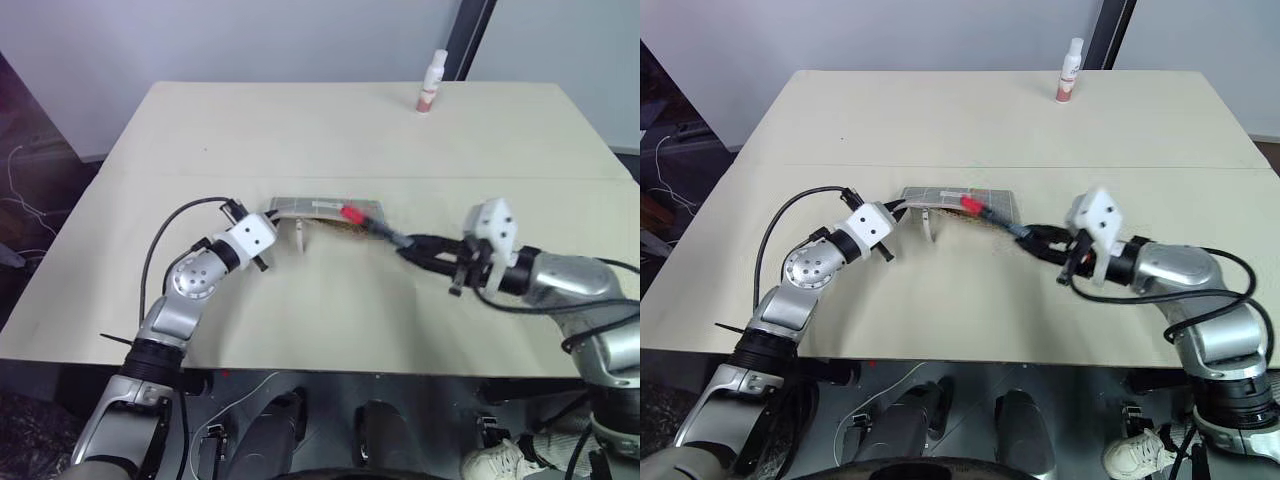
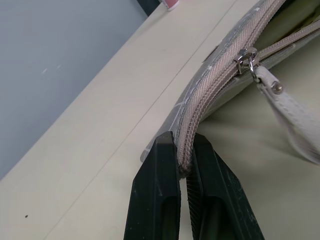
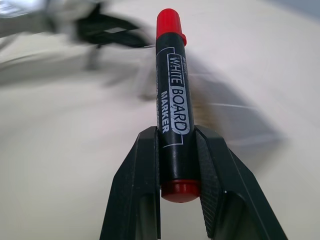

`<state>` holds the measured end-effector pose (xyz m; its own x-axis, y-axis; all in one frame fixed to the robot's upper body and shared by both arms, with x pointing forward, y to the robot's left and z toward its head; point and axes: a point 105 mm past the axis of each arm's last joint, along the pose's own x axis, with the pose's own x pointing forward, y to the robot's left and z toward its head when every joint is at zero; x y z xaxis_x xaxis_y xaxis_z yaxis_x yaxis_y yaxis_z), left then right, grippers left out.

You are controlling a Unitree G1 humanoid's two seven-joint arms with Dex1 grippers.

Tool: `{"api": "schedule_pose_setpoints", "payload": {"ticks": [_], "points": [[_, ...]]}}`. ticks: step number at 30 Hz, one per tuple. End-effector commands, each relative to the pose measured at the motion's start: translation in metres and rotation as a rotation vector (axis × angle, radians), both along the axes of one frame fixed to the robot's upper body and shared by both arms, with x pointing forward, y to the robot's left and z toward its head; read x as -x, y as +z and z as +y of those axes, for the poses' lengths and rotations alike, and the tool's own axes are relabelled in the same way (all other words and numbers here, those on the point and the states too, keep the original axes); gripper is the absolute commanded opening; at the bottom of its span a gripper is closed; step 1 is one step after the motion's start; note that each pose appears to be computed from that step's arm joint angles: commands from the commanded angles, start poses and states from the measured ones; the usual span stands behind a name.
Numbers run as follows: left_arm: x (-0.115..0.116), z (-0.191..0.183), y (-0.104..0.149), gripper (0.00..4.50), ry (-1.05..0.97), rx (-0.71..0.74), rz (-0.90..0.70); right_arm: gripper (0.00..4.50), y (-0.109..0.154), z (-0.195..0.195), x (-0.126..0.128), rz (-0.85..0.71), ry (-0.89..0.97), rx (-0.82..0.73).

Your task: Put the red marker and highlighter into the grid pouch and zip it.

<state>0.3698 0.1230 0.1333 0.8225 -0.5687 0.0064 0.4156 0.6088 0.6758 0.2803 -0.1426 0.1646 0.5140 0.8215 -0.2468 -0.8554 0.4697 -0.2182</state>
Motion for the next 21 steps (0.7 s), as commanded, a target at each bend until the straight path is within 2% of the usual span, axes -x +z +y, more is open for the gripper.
{"api": "schedule_pose_setpoints", "payload": {"ticks": [1, 4, 13, 21], "points": [[-0.001, -0.006, 0.012, 0.0, -0.016, 0.0, -0.047, 0.44, -0.002, -0.001, -0.011, -0.053, -0.043, 0.066], [0.0, -0.008, 0.013, 0.0, -0.022, 0.001, -0.049, 0.44, -0.014, -0.008, -0.024, -0.067, -0.101, 0.141], [0.007, -0.019, 0.013, 0.0, -0.075, 0.0, -0.044, 0.44, -0.014, -0.009, -0.054, -0.102, -0.197, 0.149], [0.019, -0.04, 0.012, 0.0, -0.203, -0.033, -0.027, 0.44, -0.011, 0.027, -0.065, -0.198, -0.132, 0.253]]}}
